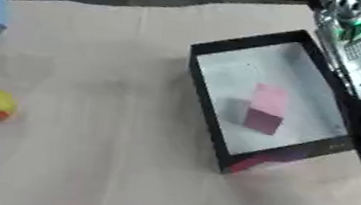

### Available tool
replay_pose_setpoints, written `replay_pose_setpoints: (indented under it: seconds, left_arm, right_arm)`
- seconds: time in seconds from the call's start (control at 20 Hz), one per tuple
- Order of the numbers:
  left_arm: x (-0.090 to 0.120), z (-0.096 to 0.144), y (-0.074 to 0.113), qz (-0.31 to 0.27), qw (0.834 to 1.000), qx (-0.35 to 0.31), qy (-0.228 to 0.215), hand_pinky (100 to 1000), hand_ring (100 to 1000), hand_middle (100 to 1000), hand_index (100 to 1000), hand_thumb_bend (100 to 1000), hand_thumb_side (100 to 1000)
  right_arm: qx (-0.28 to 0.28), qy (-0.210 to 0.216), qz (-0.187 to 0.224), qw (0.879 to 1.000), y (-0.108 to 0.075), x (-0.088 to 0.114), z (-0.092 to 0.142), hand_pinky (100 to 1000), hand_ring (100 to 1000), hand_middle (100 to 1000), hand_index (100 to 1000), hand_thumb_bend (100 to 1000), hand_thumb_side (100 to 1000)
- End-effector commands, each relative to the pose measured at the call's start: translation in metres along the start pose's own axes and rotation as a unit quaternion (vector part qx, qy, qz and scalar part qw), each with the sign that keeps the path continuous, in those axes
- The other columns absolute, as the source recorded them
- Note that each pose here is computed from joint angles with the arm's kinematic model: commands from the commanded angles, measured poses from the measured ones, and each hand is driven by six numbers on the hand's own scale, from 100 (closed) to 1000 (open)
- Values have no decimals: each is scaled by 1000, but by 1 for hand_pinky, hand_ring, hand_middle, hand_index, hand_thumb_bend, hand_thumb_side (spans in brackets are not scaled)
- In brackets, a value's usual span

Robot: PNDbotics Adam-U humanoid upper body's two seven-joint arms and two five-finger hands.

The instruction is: Pick up the objects with one hand, pass them to the other hand, and then place them into the box on the other side of the table.

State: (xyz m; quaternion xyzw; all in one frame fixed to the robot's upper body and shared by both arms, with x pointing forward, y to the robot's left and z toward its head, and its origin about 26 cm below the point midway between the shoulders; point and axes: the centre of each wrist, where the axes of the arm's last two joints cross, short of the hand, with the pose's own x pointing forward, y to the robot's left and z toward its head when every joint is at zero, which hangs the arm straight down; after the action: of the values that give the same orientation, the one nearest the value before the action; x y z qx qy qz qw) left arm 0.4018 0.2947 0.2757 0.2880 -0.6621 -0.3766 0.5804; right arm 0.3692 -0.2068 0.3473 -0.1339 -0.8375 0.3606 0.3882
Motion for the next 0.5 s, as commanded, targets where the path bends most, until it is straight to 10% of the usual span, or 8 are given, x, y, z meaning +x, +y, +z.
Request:
replay_pose_setpoints:
  seconds: [0.05,0.5]
  left_arm:
    - [13,9,8,11,999,29,-42,896,754,671,573,100,100]
    - [20,20,-11,59,990,50,-115,869,756,675,576,100,100]
  right_arm:
    - [14,-24,19,999,5,13,-11,891,880,853,861,305,252]
    - [72,-63,37,995,46,27,-31,905,896,868,872,330,235]
